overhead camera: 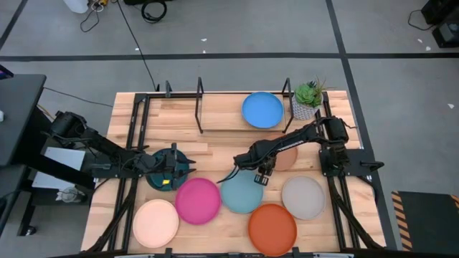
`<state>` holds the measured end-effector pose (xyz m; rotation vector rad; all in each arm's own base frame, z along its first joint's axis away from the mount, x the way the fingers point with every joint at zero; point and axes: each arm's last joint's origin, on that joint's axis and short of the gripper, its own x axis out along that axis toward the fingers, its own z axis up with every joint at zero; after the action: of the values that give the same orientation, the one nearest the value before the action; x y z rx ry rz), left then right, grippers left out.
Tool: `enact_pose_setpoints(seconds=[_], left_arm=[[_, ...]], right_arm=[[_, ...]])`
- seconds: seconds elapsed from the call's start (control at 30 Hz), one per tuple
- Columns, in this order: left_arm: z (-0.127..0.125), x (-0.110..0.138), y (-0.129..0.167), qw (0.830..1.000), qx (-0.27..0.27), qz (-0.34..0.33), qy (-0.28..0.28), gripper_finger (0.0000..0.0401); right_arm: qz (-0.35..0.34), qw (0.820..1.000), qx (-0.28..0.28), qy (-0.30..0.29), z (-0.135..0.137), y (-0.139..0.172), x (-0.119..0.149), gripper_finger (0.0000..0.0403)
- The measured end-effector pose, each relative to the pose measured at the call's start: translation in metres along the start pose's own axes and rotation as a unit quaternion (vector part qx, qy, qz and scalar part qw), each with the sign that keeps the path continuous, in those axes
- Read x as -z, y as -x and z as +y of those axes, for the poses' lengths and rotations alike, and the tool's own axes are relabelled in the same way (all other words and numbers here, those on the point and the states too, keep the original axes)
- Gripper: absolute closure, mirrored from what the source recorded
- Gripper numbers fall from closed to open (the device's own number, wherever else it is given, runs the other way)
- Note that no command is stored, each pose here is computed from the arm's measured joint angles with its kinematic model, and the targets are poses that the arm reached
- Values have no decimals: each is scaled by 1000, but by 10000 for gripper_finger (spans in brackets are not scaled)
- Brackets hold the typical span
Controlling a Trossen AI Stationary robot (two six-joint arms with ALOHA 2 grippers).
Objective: Place and stack plates onto a shelf
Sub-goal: Put the brown plate on the shelf
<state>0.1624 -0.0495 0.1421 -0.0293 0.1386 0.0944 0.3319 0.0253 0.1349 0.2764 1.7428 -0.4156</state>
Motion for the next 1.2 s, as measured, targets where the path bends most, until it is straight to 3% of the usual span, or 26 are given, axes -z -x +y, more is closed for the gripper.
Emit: enact_pose_setpoints(seconds=[0.33, 0.57, 0.67, 0.8, 0.93, 1.07, 1.2], left_arm=[[0, 0, 0, 1000, 1, 2, 1, 259], [0, 0, 0, 1000, 1, 2, 3, 259], [0, 0, 0, 1000, 1, 2, 7, 259], [0, 0, 0, 1000, 1, 2, 11, 259], [0, 0, 0, 1000, 1, 2, 16, 259], [0, 1, 0, 1000, 1, 6, 27, 259], [-1, 2, 0, 999, 2, 9, 49, 259]], right_arm=[[-38, 999, 16, 17, -5, 14, 3, 388], [-65, 997, -15, 25, -7, 38, 11, 379], [-91, 991, -43, 84, 2, 57, 16, 385], [-142, 967, -46, 209, 23, 81, 23, 385], [-208, 929, 38, 302, 38, 102, 26, 380], [-292, 900, 114, 304, 38, 113, 13, 379], [-361, 884, 110, 275, 23, 123, -14, 378]])
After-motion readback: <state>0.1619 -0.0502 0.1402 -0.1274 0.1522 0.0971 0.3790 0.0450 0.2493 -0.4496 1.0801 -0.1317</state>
